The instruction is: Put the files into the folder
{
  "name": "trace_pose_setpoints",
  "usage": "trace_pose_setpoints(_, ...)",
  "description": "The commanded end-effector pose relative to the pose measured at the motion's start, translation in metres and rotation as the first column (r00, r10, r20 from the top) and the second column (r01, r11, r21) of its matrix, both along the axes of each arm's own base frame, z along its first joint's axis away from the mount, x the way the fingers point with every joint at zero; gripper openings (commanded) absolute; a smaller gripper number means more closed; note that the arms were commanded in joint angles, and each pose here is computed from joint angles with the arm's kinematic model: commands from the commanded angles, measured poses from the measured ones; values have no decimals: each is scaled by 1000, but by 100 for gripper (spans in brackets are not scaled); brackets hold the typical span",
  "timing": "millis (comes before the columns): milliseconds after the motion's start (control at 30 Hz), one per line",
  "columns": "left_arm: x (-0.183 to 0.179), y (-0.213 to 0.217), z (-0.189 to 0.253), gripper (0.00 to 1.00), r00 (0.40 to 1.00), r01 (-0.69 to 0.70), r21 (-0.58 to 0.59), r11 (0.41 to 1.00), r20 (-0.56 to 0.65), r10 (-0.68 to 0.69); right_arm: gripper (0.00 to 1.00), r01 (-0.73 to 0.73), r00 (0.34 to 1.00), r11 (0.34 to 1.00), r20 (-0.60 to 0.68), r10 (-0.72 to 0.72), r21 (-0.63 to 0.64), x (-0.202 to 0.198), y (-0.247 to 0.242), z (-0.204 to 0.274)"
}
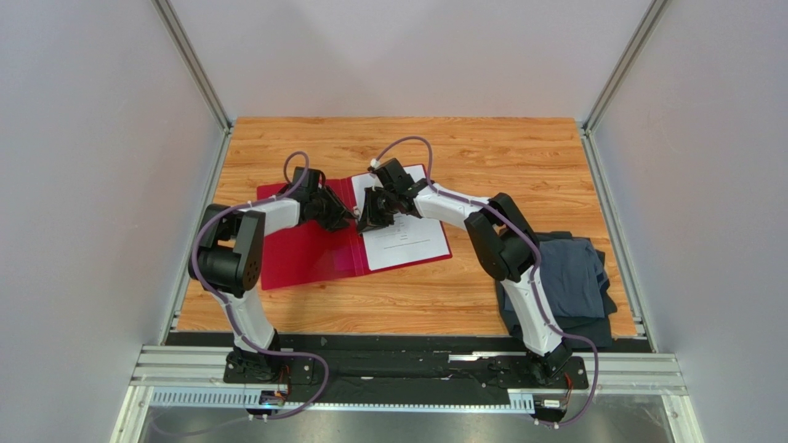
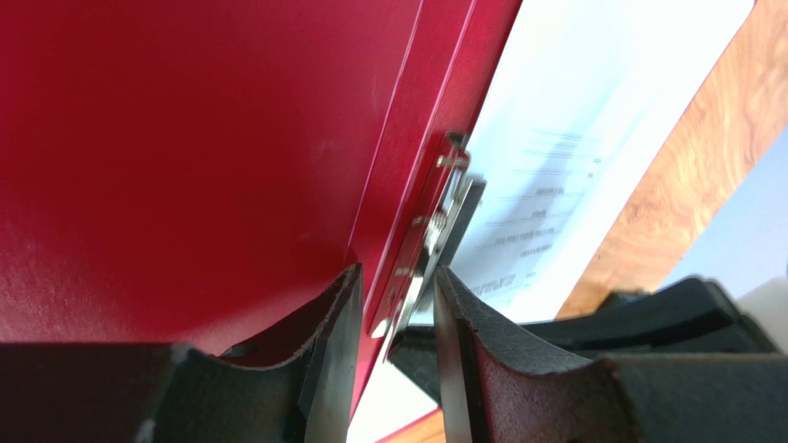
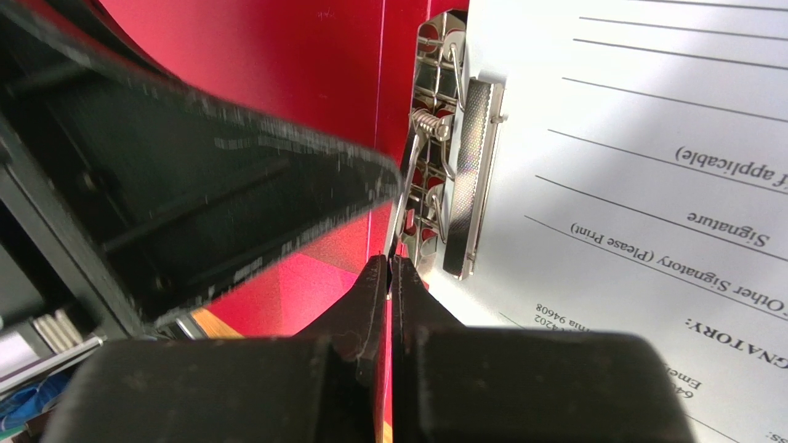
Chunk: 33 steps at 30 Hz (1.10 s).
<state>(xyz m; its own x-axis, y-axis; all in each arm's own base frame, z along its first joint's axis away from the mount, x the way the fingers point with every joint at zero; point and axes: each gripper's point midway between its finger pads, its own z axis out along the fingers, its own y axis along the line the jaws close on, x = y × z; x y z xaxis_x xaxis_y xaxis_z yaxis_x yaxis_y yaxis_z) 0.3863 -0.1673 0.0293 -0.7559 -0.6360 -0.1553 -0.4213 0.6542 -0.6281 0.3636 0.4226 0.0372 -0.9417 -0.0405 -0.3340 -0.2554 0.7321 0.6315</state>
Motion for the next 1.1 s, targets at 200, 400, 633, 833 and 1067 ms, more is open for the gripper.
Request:
trace_pose_setpoints(200, 25, 3, 4, 37, 1000, -18, 213, 977, -8, 20, 0, -18, 998, 982, -64, 6, -186, -21, -39, -50)
trace_pose_setpoints(400, 25, 3, -3, 34, 1000, -5, 295, 956, -15, 10, 0, -23, 998, 983, -65, 11, -184, -23, -41, -50)
trace_pose_setpoints(633, 30, 11, -5, 28, 1000, 1, 398, 917, 3, -3, 0, -29, 998, 985, -59, 19, -168, -24, -39, -47)
trace_pose_setpoints(833, 32, 9, -15, 21, 999, 36, 424, 905, -14, -33, 0, -33, 999, 985, -45, 26, -170, -22, -40, -43)
trace_pose_setpoints(1067, 37, 3, -18, 7, 999, 53, 423, 905, -18, -50, 0, -44, 998, 983, -50, 36, -176, -25, -41, -46)
